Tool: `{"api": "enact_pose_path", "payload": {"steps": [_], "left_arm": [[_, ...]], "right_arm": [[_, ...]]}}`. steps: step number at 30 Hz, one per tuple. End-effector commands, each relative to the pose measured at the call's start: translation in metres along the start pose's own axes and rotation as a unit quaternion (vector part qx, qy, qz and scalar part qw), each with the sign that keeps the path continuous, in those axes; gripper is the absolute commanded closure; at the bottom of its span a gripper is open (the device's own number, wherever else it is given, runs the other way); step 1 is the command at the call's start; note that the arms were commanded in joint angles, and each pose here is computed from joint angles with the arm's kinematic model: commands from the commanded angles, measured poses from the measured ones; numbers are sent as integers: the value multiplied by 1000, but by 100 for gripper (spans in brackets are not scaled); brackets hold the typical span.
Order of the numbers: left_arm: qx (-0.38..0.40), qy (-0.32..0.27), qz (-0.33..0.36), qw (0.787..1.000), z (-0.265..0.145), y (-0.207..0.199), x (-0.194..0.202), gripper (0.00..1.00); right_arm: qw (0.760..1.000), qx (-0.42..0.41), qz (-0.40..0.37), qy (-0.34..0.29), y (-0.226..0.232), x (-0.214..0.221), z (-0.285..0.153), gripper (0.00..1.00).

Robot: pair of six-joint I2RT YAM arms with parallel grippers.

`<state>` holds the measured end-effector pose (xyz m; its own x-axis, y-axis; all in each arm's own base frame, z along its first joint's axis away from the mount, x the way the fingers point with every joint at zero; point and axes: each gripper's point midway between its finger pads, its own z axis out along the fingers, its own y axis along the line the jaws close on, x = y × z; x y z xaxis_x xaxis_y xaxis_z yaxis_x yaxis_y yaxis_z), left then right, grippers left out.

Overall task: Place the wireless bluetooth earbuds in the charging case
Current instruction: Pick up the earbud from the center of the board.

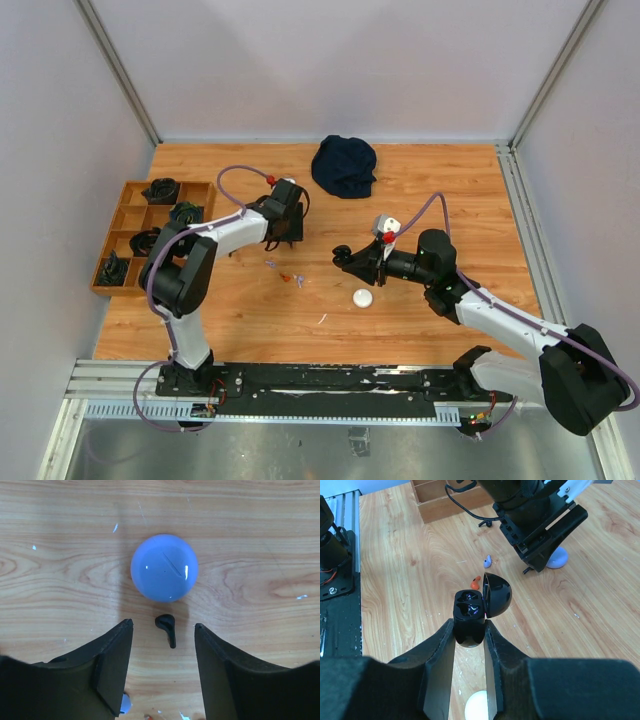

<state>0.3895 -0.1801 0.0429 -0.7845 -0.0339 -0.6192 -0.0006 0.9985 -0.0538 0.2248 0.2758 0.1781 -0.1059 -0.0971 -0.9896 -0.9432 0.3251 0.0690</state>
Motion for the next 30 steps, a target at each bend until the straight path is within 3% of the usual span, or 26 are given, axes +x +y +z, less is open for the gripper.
{"api": "enact_pose_path", "payload": {"steps": [1,12,20,30], "left_arm": [[-10,5,5,1000,6,2,-4,44],[-19,36,20,999,20,3,11,55],[-15,48,21,999,19,2,16,71],[21,25,0,999,-1,-3,17,74]], "right_arm": [[1000,10,-7,-1,-5,0,0,97],[1000,11,-7,0,-5,0,0,97],[1000,13,-12,-4,-4,-3,-3,97],[1000,20,-14,-6,-7,-1,-3,97]]}}
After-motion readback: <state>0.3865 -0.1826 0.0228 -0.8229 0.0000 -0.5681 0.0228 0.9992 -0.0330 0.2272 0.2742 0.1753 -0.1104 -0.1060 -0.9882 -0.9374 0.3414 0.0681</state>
